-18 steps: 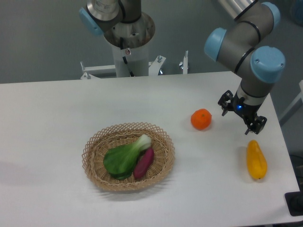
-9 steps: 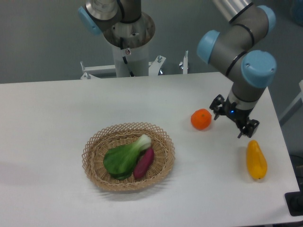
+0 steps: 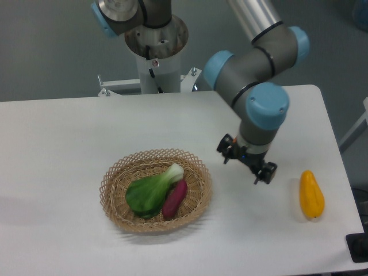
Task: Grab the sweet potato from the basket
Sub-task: 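Move the open gripper over the basket above the purple sweet potato, then lower the gripper into the basket around the purple sweet potato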
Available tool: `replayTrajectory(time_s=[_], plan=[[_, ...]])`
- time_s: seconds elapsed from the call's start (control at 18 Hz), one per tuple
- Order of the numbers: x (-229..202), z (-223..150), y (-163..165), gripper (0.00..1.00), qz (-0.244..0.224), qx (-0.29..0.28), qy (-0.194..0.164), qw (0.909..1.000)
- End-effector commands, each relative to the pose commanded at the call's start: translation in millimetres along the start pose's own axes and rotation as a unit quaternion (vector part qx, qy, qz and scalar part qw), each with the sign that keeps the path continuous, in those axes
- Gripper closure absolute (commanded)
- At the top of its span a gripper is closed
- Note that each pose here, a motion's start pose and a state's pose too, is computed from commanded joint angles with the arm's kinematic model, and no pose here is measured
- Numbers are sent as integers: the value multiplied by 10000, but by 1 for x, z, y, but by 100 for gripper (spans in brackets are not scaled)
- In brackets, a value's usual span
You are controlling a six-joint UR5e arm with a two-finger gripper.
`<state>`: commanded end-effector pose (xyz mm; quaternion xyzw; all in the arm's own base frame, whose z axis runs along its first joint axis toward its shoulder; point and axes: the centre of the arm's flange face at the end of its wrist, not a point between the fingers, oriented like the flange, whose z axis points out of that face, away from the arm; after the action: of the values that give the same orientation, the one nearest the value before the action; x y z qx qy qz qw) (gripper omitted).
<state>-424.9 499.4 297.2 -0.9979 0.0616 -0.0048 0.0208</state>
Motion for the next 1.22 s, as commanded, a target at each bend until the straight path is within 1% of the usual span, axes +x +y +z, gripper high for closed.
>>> replayTrajectory(time_s=[0.11,0.28,0.33,0.44,0.56,0.67,0.83,1.06,1.22], plan=[[14,9,-8,0,-174,-5,110,9998],[29,17,-13,0,-168,111,310,9993],[31,20,-12,0,-232,137,366,9990],[37,23,-18,0,-532,116,408,9977],[44,26,-25,0,-735,147,479,9960],[47,31,-28,0,-824,147,536,9950],[51,37,-32,3,-859,129,589,9945],[54,53,-39,9,-1271,8,672,9896],[58,58,-43,9,-1328,-23,707,9886]])
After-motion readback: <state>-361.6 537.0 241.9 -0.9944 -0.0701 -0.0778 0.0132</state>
